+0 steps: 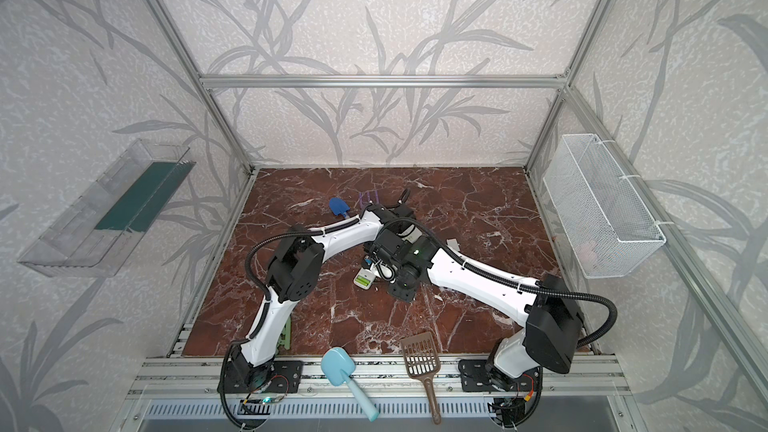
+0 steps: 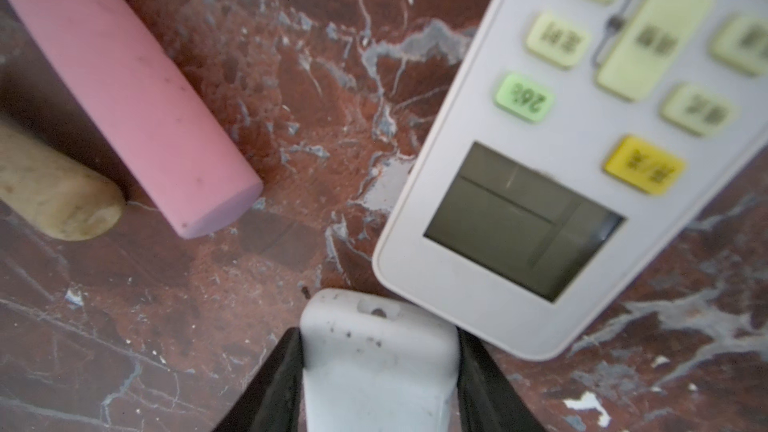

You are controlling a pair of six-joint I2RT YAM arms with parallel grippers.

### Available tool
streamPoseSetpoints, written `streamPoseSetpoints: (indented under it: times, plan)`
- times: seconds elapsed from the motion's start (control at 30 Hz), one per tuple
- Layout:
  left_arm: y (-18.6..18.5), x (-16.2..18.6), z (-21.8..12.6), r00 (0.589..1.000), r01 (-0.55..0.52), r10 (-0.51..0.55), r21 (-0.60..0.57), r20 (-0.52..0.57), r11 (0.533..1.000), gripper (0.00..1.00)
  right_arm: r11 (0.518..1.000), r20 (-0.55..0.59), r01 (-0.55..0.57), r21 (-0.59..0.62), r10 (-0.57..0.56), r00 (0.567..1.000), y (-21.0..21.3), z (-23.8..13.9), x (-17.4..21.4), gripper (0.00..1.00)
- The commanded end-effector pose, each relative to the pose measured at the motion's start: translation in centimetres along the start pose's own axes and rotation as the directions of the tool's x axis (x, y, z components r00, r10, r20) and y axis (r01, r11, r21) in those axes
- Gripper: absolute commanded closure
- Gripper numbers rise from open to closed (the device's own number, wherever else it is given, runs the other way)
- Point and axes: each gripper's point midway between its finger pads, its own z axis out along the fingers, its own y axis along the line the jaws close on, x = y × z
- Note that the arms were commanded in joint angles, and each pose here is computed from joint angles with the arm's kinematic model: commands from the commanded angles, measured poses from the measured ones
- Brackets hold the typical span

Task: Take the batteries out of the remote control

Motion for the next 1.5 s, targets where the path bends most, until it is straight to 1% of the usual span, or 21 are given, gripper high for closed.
streamPoseSetpoints:
  times: [0.0, 0.1, 0.27, 0.37, 0.43, 0.57, 0.7, 0.83, 0.93, 1.1, 1.2, 1.3, 1.47]
  plan:
    - [1.0, 2.0, 1.2, 0.996, -0.004, -0.001, -0.058, -0.084, 0.998, 0.56, 1.000, 0.057, 0.007, 0.000, -0.007, 0.998, -0.2, -1.0, -1.5, 1.00]
    - [1.0, 2.1, 1.2, 0.996, -0.008, 0.003, -0.059, -0.084, 0.998, 0.56, 1.000, 0.091, 0.003, 0.010, -0.004, 0.996, -0.4, -1.5, -2.0, 1.00]
    - [0.9, 2.2, 1.3, 0.996, -0.009, 0.005, -0.051, -0.084, 0.999, 0.54, 1.000, 0.071, 0.009, 0.021, -0.011, 0.997, -0.5, -1.4, -1.5, 1.00]
    - [0.9, 2.2, 1.2, 0.997, -0.007, 0.004, -0.040, -0.079, 0.999, 0.45, 1.000, 0.055, 0.014, 0.021, -0.015, 0.998, -0.5, -1.3, -1.2, 1.00]
    - [0.6, 2.1, 1.1, 0.997, -0.001, 0.000, -0.016, -0.074, 1.000, 0.42, 1.000, 0.059, 0.016, 0.022, -0.017, 0.998, -0.5, -1.4, -1.2, 1.00]
    - [-0.1, 1.8, 0.5, 0.998, 0.009, -0.007, 0.039, -0.055, 0.999, 0.31, 0.999, 0.059, 0.023, 0.029, -0.025, 0.998, -0.5, -1.6, -1.0, 1.00]
    - [-0.2, 1.0, -0.3, 0.999, 0.032, -0.029, 0.098, -0.030, 0.995, 0.25, 0.999, 0.068, 0.024, 0.041, -0.026, 0.997, -0.6, -1.8, -0.7, 1.00]
    - [0.6, 0.3, -1.0, 0.997, 0.079, -0.078, 0.155, -0.011, 0.985, 0.23, 0.998, 0.069, 0.020, 0.060, -0.024, 0.997, -0.9, -2.0, -0.4, 1.00]
    - [1.6, 0.4, -1.3, 0.990, 0.137, -0.138, 0.212, -0.009, 0.968, 0.23, 0.998, 0.059, 0.026, 0.061, -0.030, 0.998, -1.0, -2.0, -0.3, 1.00]
    - [3.2, 2.0, -0.6, 0.968, 0.247, -0.248, 0.298, -0.036, 0.922, 0.24, 0.998, 0.034, 0.051, 0.043, -0.052, 0.998, -0.8, -1.9, -0.4, 1.00]
    - [4.0, 2.9, -0.3, 0.952, 0.300, -0.302, 0.328, -0.047, 0.895, 0.24, 0.997, 0.020, 0.067, 0.035, -0.068, 0.997, -0.8, -2.0, -0.5, 1.00]
    - [4.4, 3.2, -0.6, 0.945, 0.318, -0.326, 0.339, -0.033, 0.886, 0.24, 0.996, 0.013, 0.084, 0.028, -0.085, 0.996, -0.8, -2.1, -0.9, 1.00]
    - [4.3, 2.3, -1.4, 0.942, 0.313, -0.337, 0.368, -0.001, 0.875, 0.24, 0.992, -0.005, 0.112, 0.049, -0.112, 0.994, -1.4, -2.0, -1.2, 1.00]
